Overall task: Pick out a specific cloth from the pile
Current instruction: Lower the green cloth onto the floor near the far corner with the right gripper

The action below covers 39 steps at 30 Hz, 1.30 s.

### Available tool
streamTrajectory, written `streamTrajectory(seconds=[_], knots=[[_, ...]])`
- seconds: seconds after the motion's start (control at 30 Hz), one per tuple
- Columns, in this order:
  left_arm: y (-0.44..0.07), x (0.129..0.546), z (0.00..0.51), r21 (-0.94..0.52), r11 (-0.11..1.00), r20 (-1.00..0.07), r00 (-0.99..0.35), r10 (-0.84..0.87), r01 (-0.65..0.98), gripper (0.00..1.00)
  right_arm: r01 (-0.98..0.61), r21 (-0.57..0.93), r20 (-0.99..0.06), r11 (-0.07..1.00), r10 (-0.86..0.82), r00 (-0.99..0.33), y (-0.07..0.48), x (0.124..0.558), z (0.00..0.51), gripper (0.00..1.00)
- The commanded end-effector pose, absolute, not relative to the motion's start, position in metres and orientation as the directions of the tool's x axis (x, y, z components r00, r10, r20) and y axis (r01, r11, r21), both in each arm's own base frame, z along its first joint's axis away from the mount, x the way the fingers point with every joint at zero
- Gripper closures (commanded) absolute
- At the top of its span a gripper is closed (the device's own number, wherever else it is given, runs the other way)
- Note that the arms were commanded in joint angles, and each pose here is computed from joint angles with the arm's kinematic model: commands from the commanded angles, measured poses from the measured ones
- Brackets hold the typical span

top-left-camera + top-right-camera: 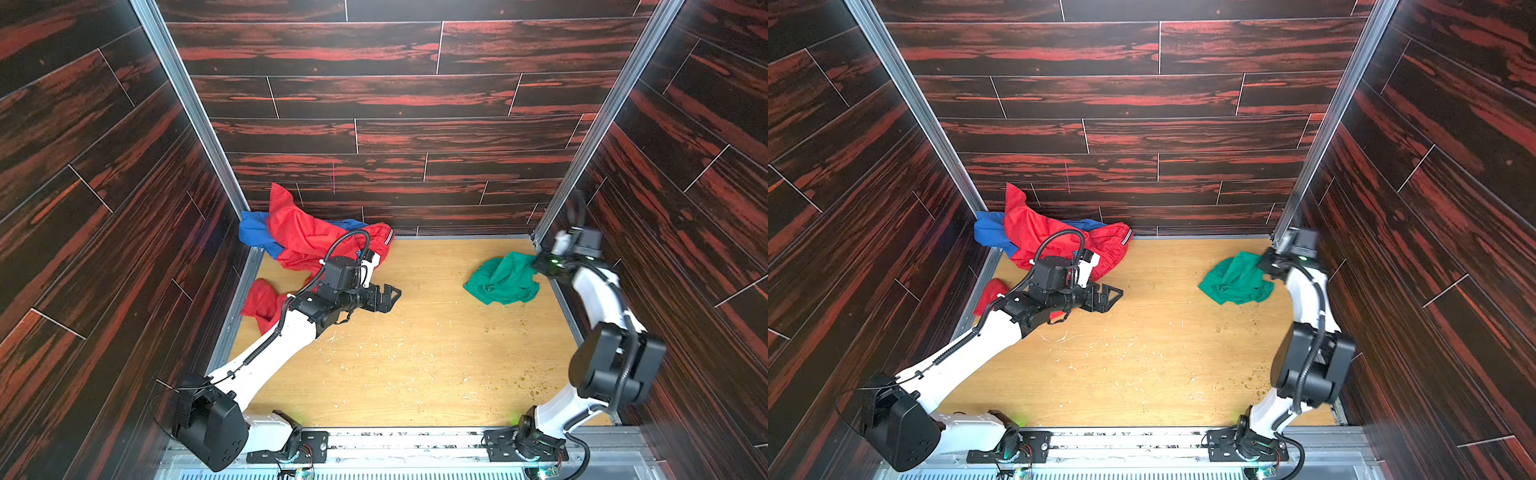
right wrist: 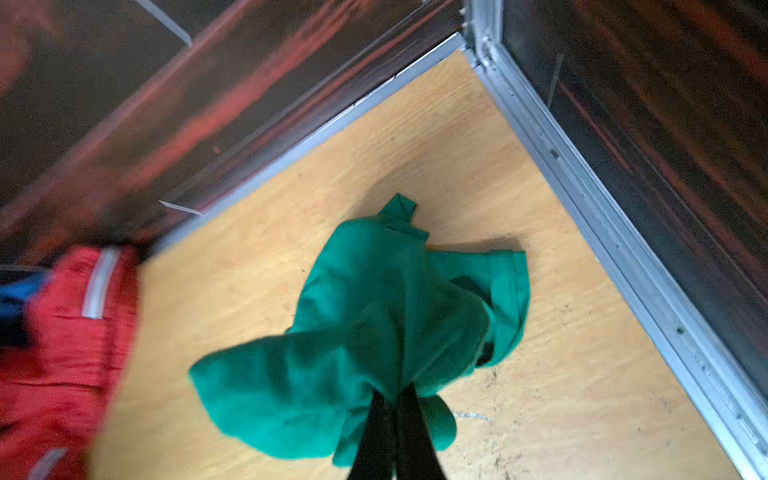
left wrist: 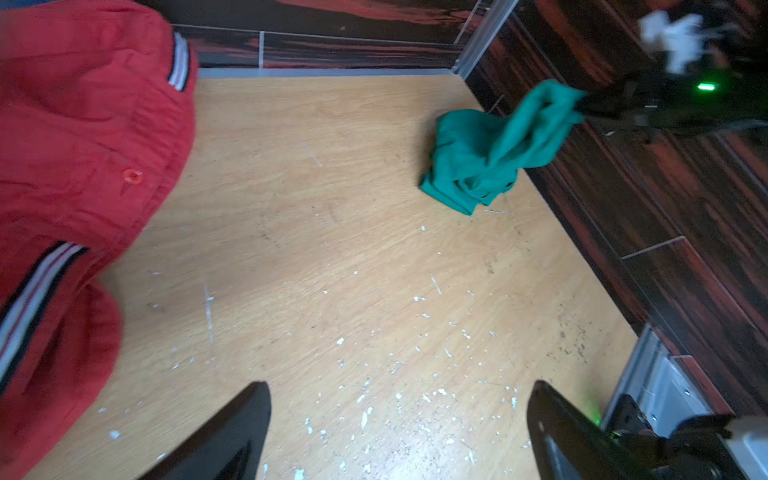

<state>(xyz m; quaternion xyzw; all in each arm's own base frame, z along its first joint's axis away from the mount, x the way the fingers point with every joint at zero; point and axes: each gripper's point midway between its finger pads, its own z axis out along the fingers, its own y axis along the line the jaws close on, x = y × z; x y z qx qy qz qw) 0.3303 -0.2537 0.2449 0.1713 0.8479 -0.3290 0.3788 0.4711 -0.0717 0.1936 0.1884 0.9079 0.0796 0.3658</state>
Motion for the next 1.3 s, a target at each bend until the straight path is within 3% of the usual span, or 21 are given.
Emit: streamTrajectory(seconds=[0.0,0.2,0.37,0.47,0.63,0.73,0.83,1.0,1.27], knots=[[-0.262,0.324,0.266,-0.413,0.679,-0.801,-0.597,0.046,0.607,0.01,0.298,0.087,-0.585,0.951,0.290,-0.757,-0.065,0.471,0.154,1.00],[-0.263,0.326,0.262,-0.414,0.685,-0.797,-0.603,0.046,0.599,0.01,0.209,-0.072,-0.459,0.975,0.154,-0.875,-0.026,0.470,0.092,1.00],[-0.267,0.326,0.264,-0.421,0.677,-0.797,-0.603,0.042,0.603,0.01,0.207,-0.053,-0.336,0.977,0.177,-0.925,-0.018,0.463,0.036,1.00],[-0.267,0.324,0.264,-0.417,0.678,-0.798,-0.601,0.046,0.606,0.01,0.217,0.058,-0.297,0.975,0.224,-0.928,-0.008,0.463,0.017,0.99],[-0.265,0.324,0.259,-0.403,0.687,-0.793,-0.606,0.067,0.604,0.01,0.204,0.244,-0.294,0.948,0.273,-0.916,-0.001,0.483,0.016,0.38],[-0.264,0.324,0.255,-0.396,0.693,-0.790,-0.608,0.078,0.603,0.01,0.161,0.243,-0.310,0.957,0.234,-0.921,-0.002,0.501,0.017,0.20],[-0.264,0.325,0.254,-0.387,0.698,-0.791,-0.606,0.084,0.602,0.01,0.132,0.235,-0.318,0.963,0.205,-0.925,-0.005,0.525,0.018,0.14],[-0.264,0.330,0.258,-0.380,0.702,-0.798,-0.597,0.080,0.603,0.01,0.122,0.250,-0.352,0.961,0.207,-0.913,-0.012,0.558,0.033,0.13],[-0.270,0.322,0.279,-0.368,0.650,-0.838,-0.541,0.080,0.665,0.01,0.142,0.272,-0.412,0.952,0.248,-0.877,-0.013,0.554,0.093,0.09]])
